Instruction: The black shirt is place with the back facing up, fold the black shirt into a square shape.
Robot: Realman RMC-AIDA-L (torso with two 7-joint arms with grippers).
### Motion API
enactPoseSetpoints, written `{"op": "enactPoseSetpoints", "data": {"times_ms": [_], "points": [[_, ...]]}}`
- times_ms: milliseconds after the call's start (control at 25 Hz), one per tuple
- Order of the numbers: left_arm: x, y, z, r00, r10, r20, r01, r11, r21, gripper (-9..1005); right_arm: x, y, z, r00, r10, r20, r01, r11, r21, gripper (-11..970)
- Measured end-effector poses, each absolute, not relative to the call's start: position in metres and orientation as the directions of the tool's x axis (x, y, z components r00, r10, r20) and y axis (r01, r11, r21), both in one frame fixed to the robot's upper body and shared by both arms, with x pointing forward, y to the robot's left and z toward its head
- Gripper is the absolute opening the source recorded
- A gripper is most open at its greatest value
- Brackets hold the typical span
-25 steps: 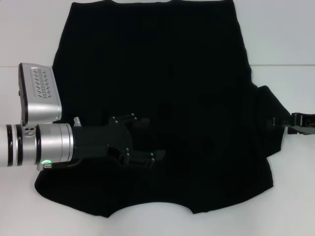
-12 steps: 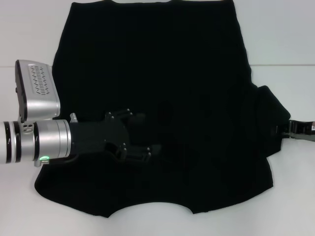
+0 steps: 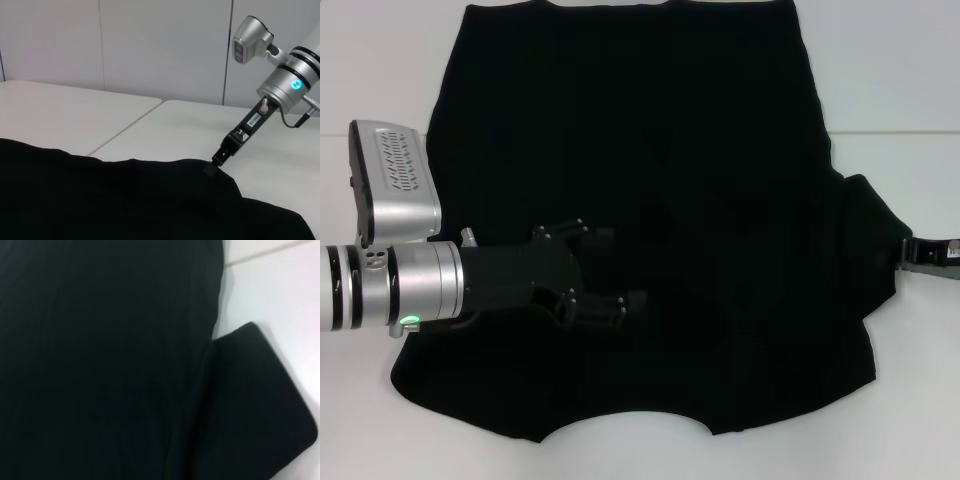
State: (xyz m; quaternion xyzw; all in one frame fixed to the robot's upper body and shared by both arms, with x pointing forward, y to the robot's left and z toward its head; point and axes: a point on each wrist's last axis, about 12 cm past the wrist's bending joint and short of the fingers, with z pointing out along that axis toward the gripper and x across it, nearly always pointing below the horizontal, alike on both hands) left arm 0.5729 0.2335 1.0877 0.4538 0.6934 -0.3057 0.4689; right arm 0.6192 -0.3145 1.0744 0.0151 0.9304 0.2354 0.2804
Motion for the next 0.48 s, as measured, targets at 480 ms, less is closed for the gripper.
{"op": "enactPoseSetpoints", "data": {"times_ms": [480], "points": [[0.573, 0.233, 1.088, -0.152, 0.336, -0.93, 0.915, 0.404, -0.003, 949, 0.616, -0.337, 1.075, -0.754, 0.244, -0.61, -0.082, 0.886, 0.456, 11]]}}
